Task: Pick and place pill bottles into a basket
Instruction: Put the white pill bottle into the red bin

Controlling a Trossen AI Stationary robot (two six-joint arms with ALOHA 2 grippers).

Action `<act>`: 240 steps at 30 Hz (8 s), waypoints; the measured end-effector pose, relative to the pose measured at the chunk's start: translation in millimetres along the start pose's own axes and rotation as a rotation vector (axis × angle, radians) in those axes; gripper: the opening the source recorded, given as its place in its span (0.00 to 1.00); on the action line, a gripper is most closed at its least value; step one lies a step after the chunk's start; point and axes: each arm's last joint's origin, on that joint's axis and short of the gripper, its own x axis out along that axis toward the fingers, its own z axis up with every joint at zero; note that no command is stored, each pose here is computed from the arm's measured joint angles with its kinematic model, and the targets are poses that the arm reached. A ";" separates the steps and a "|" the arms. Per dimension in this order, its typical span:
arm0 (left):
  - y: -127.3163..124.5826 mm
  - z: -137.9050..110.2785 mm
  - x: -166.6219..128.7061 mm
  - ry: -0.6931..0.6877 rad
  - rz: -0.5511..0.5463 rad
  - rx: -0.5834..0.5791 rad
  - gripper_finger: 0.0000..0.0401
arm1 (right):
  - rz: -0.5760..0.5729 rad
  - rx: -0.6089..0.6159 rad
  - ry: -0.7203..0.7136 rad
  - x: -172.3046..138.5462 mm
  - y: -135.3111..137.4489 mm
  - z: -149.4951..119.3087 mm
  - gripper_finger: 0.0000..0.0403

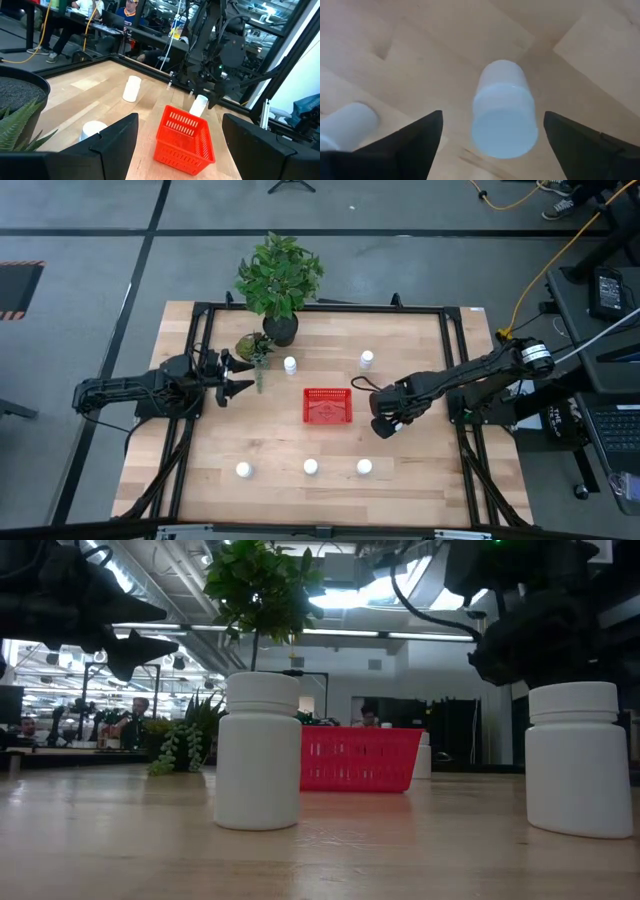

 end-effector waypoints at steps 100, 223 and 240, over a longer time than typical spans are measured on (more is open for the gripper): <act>3.4 -6.6 5.4 0.075 0.057 0.036 0.70 | -0.097 -0.627 -0.107 -18.0 101.3 124.9 0.46; 9.0 -11.9 10.7 0.099 0.197 -0.091 0.70 | -0.192 -0.472 -0.105 -34.5 -30.9 214.0 0.65; 9.0 -11.8 10.7 0.098 0.199 -0.083 0.70 | -0.172 -0.495 -0.083 -38.6 -26.3 210.9 0.39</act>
